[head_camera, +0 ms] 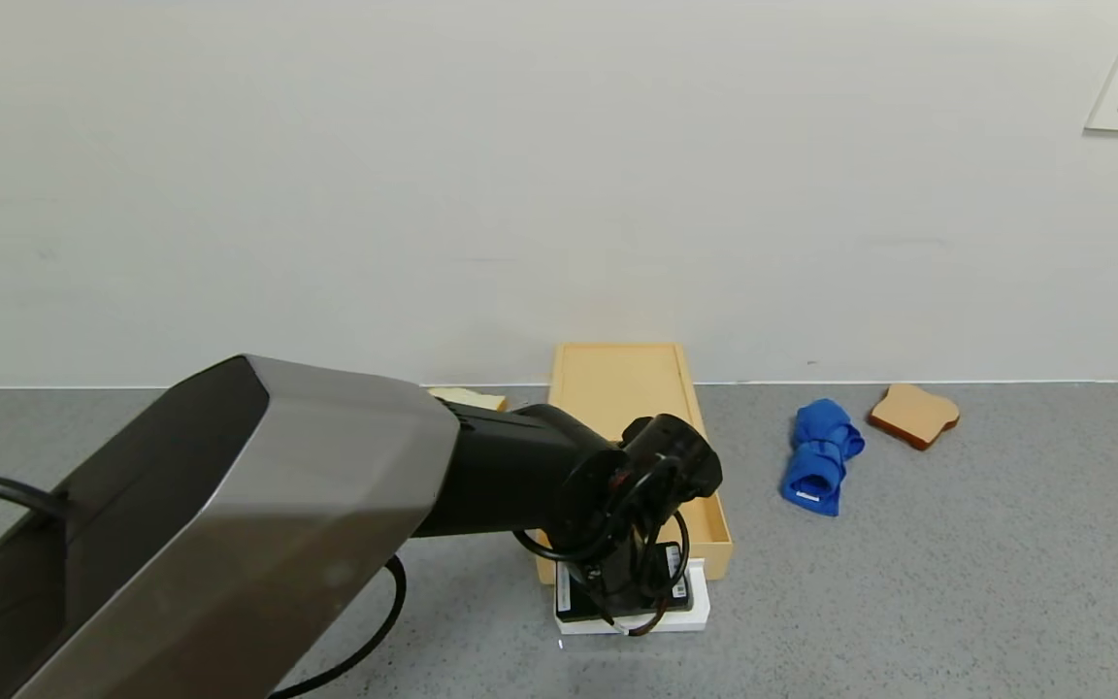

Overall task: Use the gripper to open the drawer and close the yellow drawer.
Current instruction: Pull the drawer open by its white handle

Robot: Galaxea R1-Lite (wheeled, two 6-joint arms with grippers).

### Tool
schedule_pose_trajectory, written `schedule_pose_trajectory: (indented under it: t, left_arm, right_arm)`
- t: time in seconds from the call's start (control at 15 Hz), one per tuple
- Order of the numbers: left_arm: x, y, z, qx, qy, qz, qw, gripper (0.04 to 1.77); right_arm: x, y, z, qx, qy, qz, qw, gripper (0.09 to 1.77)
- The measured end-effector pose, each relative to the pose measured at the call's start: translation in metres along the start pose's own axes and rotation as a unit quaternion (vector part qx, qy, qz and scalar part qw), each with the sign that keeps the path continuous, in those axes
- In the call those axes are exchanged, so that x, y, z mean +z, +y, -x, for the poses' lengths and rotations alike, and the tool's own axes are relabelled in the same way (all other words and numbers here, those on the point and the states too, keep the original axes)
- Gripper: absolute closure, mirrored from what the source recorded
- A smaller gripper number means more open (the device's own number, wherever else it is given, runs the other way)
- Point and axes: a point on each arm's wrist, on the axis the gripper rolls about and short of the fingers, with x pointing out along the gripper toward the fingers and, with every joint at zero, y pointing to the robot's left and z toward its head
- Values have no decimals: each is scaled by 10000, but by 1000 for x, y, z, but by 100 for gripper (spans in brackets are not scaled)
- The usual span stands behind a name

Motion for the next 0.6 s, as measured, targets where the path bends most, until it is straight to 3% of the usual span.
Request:
schedule_pose_trajectory:
  t: [0.6]
  left_arm:
    - [-23, 0, 4, 118, 180, -57, 9998, 170]
  right_arm:
    - [0, 0, 0, 0, 0, -5, 10000, 16]
